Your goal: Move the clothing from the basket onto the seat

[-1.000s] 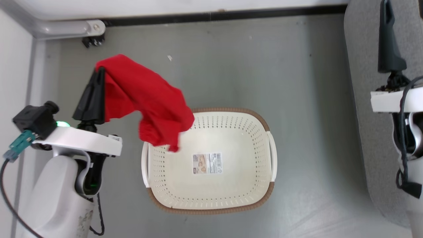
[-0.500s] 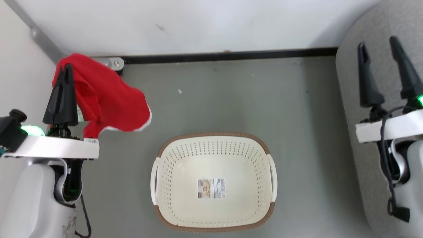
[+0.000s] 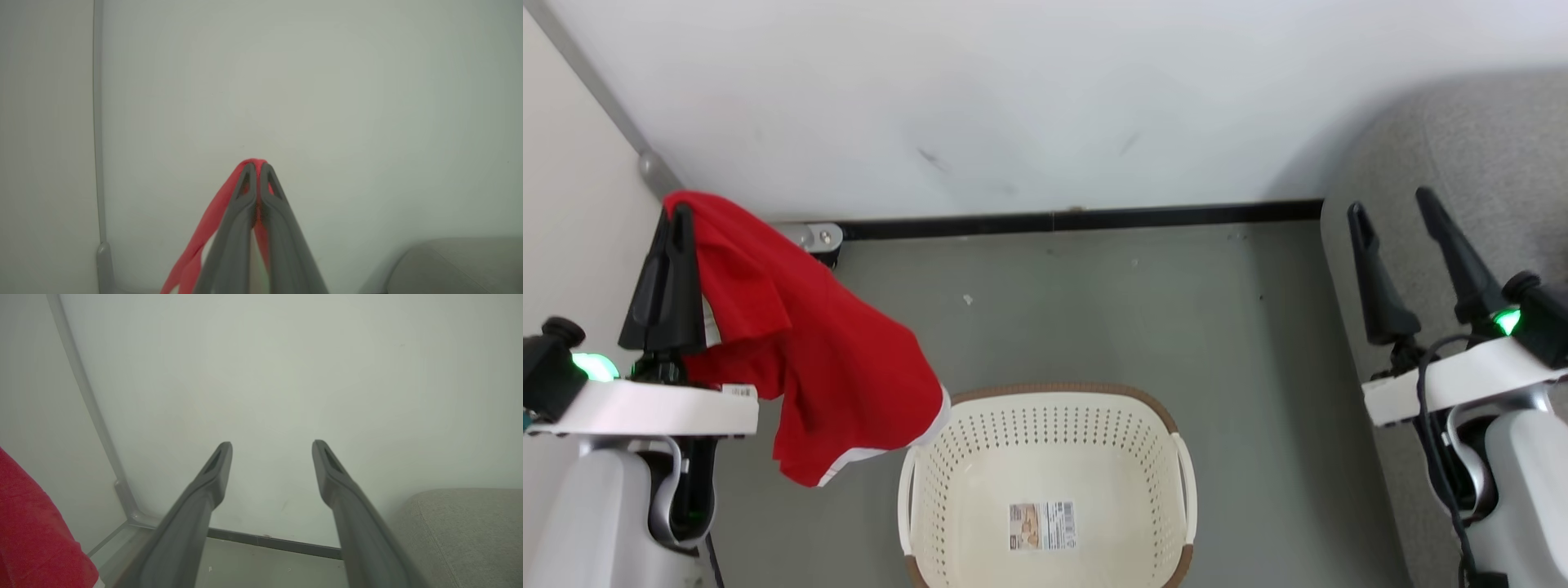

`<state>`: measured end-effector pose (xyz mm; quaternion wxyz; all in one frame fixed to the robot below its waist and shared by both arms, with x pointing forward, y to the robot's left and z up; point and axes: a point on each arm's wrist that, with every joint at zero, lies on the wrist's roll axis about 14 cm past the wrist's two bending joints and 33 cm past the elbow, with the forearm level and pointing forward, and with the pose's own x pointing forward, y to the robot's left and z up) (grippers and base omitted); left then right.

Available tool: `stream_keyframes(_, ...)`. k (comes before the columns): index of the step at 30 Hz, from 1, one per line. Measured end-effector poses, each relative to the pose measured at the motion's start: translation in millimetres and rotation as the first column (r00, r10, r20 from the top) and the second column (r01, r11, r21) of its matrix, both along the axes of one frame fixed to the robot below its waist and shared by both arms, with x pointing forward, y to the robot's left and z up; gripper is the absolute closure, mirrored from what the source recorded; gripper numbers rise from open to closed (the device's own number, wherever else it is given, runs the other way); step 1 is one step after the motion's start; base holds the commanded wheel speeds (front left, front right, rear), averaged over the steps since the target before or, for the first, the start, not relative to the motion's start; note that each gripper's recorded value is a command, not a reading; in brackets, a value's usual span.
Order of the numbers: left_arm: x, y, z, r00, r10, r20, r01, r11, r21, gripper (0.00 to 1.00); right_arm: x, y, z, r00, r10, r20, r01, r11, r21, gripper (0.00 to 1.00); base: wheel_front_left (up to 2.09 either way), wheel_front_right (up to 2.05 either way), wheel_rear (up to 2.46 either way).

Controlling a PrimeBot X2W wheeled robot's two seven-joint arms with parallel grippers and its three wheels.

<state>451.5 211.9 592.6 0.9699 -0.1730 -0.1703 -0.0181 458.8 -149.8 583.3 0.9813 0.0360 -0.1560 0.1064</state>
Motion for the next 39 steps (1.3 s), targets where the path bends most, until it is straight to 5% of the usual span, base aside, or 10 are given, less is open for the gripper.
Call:
stream_keyframes(23,-46.3,-11.0,-6.5,0.999,-0.03,-0.033,0.033,0.997,0.074,1.0,-52.7,4.4,-7.2,0.998,0.031,-0.048,-0.031,1.0,0.007,0.0,0.0,0.0,0.0)
stream_keyframes(39,-44.1,-57.9,18.4,0.987,-0.159,0.034,0.156,0.985,0.071,1.0,-70.5,62.5,-20.7,0.972,0.217,-0.092,-0.216,0.976,0.026,0.0,0.0,0.0,0.0)
